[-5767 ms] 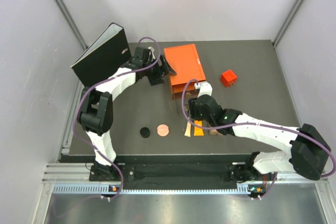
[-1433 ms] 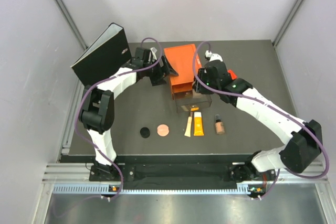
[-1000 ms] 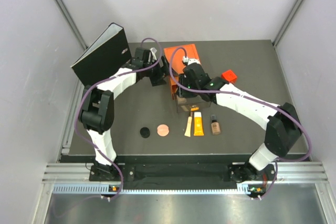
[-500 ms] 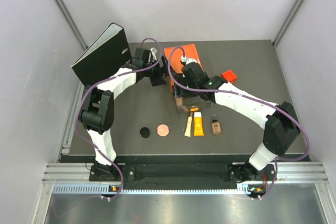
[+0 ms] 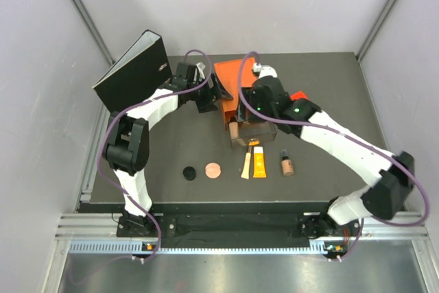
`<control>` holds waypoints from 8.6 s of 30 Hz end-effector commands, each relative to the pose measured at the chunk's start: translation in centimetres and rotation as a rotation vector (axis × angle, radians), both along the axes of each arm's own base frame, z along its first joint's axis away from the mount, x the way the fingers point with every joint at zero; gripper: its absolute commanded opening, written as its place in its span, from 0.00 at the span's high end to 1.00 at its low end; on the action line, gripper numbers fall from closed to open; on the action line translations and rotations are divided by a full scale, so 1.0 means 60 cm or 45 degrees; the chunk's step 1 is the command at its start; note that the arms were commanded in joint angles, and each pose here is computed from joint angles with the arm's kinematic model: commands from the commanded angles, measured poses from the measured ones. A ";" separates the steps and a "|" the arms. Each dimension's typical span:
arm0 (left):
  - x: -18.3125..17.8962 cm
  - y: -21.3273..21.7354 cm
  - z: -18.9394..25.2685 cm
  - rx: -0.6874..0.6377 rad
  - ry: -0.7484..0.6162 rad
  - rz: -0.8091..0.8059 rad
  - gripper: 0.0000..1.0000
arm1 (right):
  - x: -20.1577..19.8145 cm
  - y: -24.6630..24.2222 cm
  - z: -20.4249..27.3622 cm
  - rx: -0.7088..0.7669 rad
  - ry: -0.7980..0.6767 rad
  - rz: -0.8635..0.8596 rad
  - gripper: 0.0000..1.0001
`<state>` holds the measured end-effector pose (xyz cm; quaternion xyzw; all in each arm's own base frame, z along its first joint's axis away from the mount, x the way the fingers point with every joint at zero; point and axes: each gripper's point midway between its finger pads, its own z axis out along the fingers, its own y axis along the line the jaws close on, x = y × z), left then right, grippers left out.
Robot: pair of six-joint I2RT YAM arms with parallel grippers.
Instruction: Organize the makeup
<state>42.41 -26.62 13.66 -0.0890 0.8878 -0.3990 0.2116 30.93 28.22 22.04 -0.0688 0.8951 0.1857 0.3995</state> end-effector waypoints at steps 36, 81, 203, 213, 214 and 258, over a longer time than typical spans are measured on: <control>-0.035 0.030 -0.073 0.156 0.148 0.010 0.08 | -0.164 -0.244 -0.309 -0.269 0.593 -0.265 0.49; -0.030 0.027 -0.083 0.170 0.169 -0.013 0.06 | -0.004 -0.153 0.024 -0.055 -0.022 -0.213 1.00; -0.044 0.020 -0.095 0.169 0.224 -0.099 0.06 | -0.211 -0.042 -0.363 -0.521 0.145 0.065 0.97; -0.035 0.012 -0.091 0.155 0.214 -0.108 0.06 | -0.258 -0.068 -0.288 -0.510 0.139 0.143 1.00; -0.034 0.011 -0.091 0.153 0.212 -0.109 0.06 | -0.258 -0.068 -0.267 -0.468 0.126 0.136 1.00; -0.045 0.016 -0.090 0.171 0.215 -0.086 0.06 | 0.020 -0.101 -0.006 -0.253 -0.252 -0.201 0.96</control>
